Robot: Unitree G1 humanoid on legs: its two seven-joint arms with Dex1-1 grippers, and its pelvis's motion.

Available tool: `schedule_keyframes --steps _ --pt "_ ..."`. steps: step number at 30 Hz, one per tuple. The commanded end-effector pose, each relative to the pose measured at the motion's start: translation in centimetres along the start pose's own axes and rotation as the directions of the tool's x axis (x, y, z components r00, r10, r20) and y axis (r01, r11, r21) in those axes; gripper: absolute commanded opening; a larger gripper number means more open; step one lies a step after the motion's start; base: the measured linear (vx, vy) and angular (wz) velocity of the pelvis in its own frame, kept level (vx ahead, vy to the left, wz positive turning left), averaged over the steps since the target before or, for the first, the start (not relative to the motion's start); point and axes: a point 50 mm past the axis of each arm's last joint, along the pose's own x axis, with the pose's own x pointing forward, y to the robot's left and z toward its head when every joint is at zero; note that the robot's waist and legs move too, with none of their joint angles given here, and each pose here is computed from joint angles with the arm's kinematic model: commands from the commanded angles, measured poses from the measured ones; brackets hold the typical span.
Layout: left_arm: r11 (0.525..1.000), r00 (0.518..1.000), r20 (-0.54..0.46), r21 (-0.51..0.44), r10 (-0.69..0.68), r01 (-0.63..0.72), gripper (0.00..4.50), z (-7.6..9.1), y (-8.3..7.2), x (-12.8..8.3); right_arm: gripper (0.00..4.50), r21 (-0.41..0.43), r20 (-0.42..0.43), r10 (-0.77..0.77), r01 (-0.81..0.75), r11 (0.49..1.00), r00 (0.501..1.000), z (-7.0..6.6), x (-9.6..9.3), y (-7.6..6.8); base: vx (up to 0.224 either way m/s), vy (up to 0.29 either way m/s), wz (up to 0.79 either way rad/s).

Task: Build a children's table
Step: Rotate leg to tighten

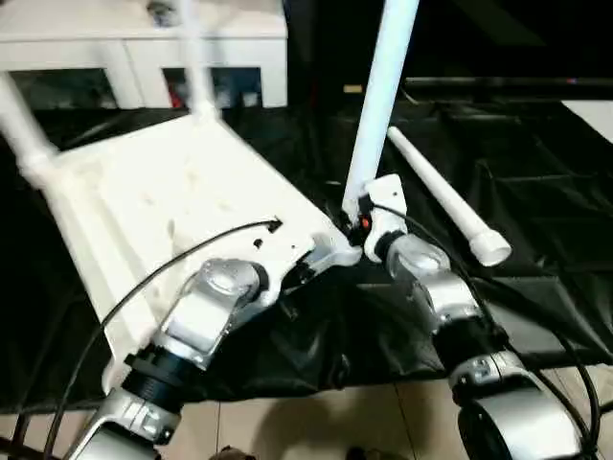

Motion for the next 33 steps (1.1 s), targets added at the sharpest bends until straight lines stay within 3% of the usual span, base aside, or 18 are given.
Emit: schedule_keyframes --steps 1,10,11,21,28,31,32,33 --pt "0.998 0.996 0.092 0.060 -0.015 0.010 0.00 2.6 -0.9 -0.1 1.89 0.044 -0.183 0.025 -0.017 0.999 0.983 -4.0 -0.2 1.3 0.000 0.000 0.00" --pt "0.997 0.997 0.070 0.072 -0.023 0.018 0.00 2.0 -0.6 -0.5 1.89 0.050 -0.167 0.018 -0.010 0.999 0.986 -3.5 0.2 1.3 0.000 0.000 0.00" --pt "0.997 0.997 0.070 0.072 -0.023 0.018 0.00 2.0 -0.6 -0.5 2.24 0.050 -0.167 0.018 -0.010 0.999 0.986 -3.5 0.2 1.3 0.000 0.000 0.00" --pt "0.995 0.994 0.078 0.076 -0.073 0.067 0.00 1.8 -0.9 -0.8 3.07 0.071 -0.107 0.064 -0.056 0.996 0.992 -2.1 0.6 0.9 0.000 0.000 0.00" --pt "0.988 0.986 0.102 0.099 -0.132 0.122 0.00 1.5 -0.7 -1.3 3.66 0.023 -0.063 0.135 -0.134 0.991 0.989 -0.9 0.3 0.2 0.000 0.000 0.00" --pt "0.977 0.976 0.114 0.127 -0.187 0.172 0.00 1.2 -0.4 -1.8 3.82 -0.030 -0.050 0.200 -0.202 0.979 0.978 -0.4 -0.2 -0.3 0.000 0.000 0.00" --pt "0.958 0.959 0.113 0.156 -0.261 0.242 0.00 0.6 0.0 -2.5 3.82 -0.098 -0.059 0.296 -0.300 0.949 0.953 -0.3 -1.2 -0.6 0.000 0.000 0.00" --pt "0.955 0.956 0.113 0.161 -0.269 0.249 0.00 0.5 0.1 -2.6 3.82 -0.102 -0.061 0.307 -0.312 0.945 0.950 -0.4 -1.3 -0.6 0.000 0.000 0.00"
